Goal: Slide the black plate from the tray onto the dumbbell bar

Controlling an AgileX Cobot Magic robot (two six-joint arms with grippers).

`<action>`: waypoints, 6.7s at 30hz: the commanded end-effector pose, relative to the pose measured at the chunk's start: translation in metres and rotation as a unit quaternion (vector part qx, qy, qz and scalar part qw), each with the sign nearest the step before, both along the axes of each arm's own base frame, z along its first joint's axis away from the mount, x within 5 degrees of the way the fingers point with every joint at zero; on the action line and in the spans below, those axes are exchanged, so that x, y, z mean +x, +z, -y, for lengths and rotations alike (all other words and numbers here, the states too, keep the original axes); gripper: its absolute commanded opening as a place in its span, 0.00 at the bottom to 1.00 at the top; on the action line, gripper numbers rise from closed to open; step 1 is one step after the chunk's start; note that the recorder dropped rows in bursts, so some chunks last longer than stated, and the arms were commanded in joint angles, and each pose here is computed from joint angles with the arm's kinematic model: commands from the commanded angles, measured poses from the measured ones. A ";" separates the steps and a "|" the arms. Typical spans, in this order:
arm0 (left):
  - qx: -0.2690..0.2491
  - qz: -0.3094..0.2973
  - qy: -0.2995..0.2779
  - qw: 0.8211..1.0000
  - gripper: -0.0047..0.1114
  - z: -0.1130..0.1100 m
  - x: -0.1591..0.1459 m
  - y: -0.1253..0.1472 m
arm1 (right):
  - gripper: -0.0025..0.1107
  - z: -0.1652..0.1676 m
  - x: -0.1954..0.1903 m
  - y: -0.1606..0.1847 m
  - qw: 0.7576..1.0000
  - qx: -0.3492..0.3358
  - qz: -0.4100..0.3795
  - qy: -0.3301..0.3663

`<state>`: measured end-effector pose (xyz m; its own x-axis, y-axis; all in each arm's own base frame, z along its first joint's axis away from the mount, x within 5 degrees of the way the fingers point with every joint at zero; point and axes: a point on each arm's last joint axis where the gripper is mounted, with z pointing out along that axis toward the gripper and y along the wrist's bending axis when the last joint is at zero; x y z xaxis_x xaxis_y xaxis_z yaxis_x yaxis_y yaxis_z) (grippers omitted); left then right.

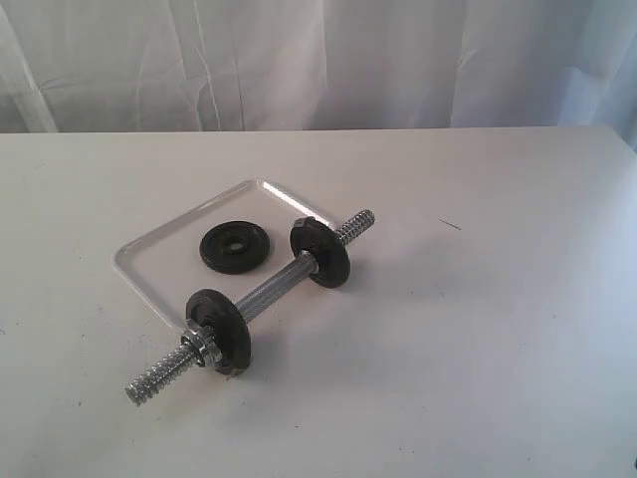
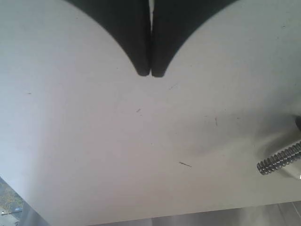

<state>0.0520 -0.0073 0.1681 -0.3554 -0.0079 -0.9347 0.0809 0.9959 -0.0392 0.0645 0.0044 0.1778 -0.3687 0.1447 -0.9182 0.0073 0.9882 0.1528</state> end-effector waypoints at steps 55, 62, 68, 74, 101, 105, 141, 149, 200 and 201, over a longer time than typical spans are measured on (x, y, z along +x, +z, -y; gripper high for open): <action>-0.060 0.115 0.038 0.991 0.04 -0.004 0.005 0.019 | 0.02 0.000 0.000 0.000 1.000 -0.002 0.005 -0.001; -0.205 0.178 0.066 0.960 0.04 -0.006 0.006 0.033 | 0.02 0.000 0.000 0.000 1.000 -0.002 0.005 -0.001; -0.213 0.227 0.062 0.948 0.04 -0.007 0.005 0.042 | 0.02 0.000 0.000 0.000 1.000 -0.002 0.005 -0.001; -0.347 0.263 0.063 0.898 0.04 -0.008 0.003 0.052 | 0.02 0.000 0.000 0.000 1.000 0.007 0.004 -0.005; -0.086 0.105 -0.043 0.990 0.04 0.016 0.090 0.125 | 0.02 0.000 0.000 0.000 1.000 0.008 0.004 -0.006; -0.008 0.113 -0.111 0.987 0.04 0.029 0.142 0.166 | 0.02 0.000 0.000 0.000 1.000 0.008 0.004 -0.006; 0.290 0.198 -0.108 0.930 0.47 0.088 0.358 0.239 | 0.02 0.000 0.000 0.000 1.000 0.008 0.004 -0.006; 0.296 0.116 -0.150 0.936 0.47 0.081 0.372 0.172 | 0.02 0.000 0.000 0.000 1.000 0.008 0.004 -0.006; 0.044 -0.299 -0.440 0.846 0.63 0.182 0.294 0.087 | 0.02 0.000 0.000 0.000 1.000 0.008 0.004 -0.006; 0.048 -0.296 -0.445 0.844 0.63 0.187 0.292 0.085 | 0.02 0.000 0.000 0.000 1.000 0.008 0.004 -0.006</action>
